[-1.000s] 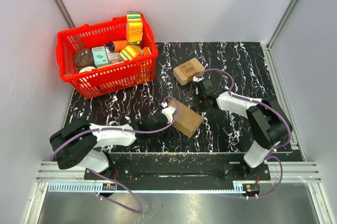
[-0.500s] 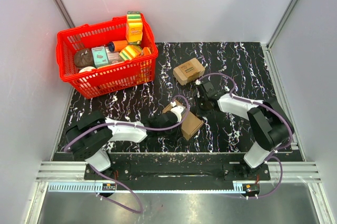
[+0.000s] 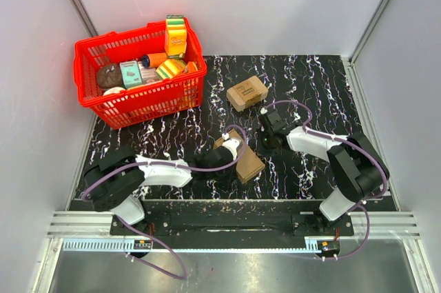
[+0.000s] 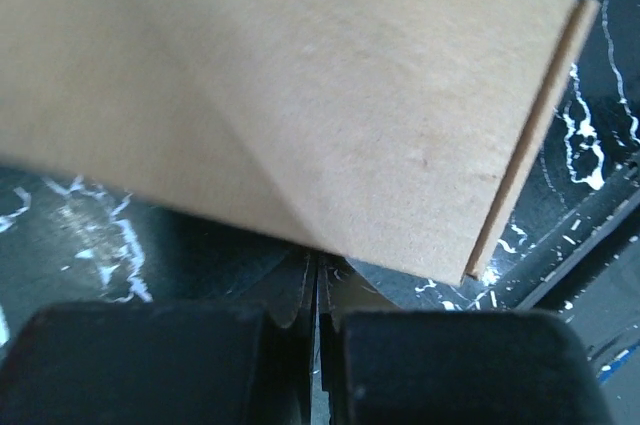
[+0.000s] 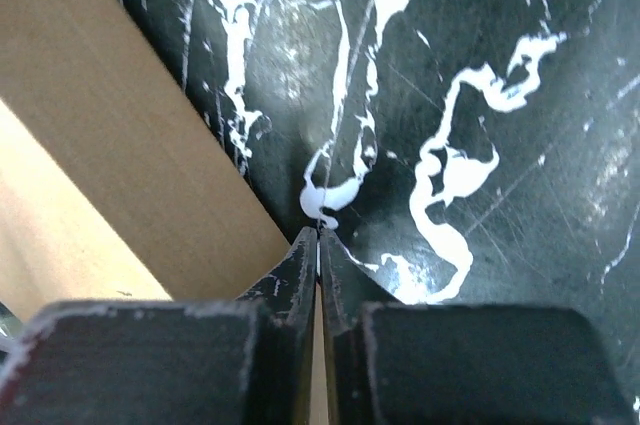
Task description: Fold the paper box
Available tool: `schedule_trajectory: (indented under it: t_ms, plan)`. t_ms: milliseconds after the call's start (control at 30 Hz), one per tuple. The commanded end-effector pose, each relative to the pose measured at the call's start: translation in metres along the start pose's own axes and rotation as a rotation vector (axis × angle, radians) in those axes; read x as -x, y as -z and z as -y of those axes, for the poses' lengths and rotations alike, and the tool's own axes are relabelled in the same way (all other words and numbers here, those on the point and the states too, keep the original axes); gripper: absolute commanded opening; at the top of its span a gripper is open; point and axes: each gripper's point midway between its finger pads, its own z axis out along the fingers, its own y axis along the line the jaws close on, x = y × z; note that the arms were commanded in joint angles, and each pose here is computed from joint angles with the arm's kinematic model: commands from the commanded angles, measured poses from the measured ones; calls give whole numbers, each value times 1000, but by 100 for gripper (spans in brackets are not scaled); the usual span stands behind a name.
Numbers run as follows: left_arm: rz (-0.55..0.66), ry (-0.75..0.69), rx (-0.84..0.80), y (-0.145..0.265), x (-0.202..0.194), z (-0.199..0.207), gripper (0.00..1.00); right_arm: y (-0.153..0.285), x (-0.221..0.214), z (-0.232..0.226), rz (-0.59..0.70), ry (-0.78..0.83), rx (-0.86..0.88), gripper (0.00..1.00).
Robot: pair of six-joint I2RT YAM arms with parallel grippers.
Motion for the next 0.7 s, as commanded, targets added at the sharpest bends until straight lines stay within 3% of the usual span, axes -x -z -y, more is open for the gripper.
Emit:
schedule_trajectory:
  t_ms: [0,433,667]
  plan:
    - [124,24,67,14,29,-9,0,15,-25,19,-59,-23,-125,9]
    - [99,43,-8,18,17,12,1,28,-48,50,-119,-7,-270,12]
    - [57,31,-8,16,9,21,0,36,-56,36,-132,-4,-197,12]
